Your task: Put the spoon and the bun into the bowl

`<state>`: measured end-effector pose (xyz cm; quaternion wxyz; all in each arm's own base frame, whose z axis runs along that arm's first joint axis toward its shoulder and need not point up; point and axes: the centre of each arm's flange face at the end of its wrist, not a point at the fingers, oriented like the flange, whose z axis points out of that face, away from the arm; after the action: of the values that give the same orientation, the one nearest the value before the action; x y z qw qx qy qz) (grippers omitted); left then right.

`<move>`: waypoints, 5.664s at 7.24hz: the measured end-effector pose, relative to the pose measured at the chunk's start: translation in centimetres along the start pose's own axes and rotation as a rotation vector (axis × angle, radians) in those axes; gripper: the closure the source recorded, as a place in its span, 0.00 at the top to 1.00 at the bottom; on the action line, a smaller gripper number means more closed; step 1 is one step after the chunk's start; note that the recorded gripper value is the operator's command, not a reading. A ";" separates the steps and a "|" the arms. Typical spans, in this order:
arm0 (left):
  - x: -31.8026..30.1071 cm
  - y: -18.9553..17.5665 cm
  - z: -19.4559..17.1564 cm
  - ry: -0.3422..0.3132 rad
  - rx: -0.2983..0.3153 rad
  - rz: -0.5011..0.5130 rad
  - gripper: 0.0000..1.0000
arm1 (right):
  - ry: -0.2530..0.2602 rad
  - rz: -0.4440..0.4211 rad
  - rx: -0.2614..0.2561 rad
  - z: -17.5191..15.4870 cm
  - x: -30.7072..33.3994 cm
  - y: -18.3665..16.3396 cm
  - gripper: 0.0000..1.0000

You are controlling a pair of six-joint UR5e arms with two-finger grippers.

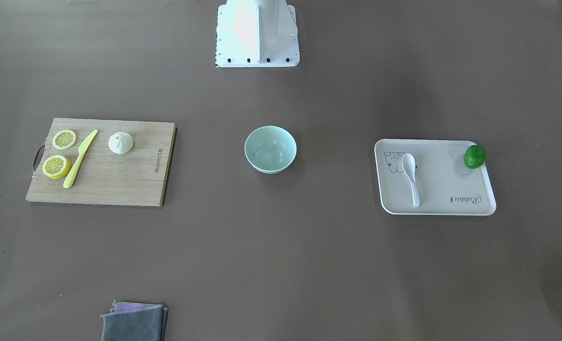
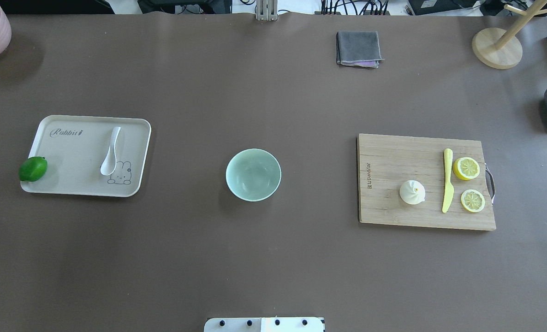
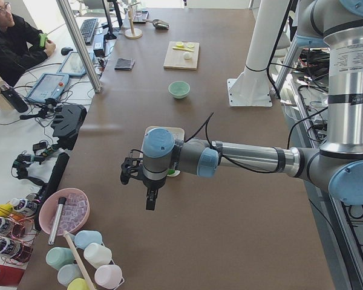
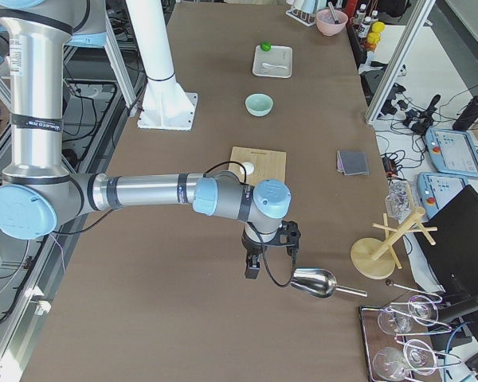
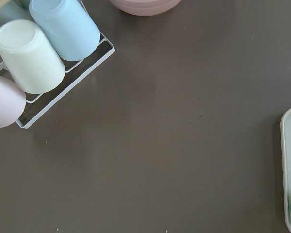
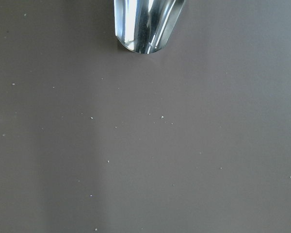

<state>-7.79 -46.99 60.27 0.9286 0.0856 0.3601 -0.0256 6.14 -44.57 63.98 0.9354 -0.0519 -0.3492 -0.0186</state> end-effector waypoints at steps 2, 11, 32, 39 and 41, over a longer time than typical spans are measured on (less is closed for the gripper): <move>0.1 0.1 0.0 0.005 -0.001 0.003 0.98 | -0.002 0.001 -0.001 0.0 0.0 0.0 1.00; 0.1 0.2 -0.1 0.006 0.001 0.006 0.98 | -0.009 0.001 0.002 -0.1 -0.1 -0.1 1.00; 21.5 -2.1 4.0 0.305 0.139 0.117 0.98 | -0.042 -0.141 0.123 -2.9 -4.4 -2.4 1.00; 35.2 -2.3 12.3 0.200 0.247 0.079 0.98 | -0.192 -0.161 0.149 -1.5 -6.7 -2.9 1.00; 36.8 -0.3 14.7 0.179 0.211 0.102 0.97 | -0.197 -0.151 0.147 -1.6 -7.3 -3.2 1.00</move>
<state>29.12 -49.35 46.13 0.8788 0.2027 0.4320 -0.0084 1.45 -47.92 58.24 0.8939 0.0416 -0.4426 -0.0581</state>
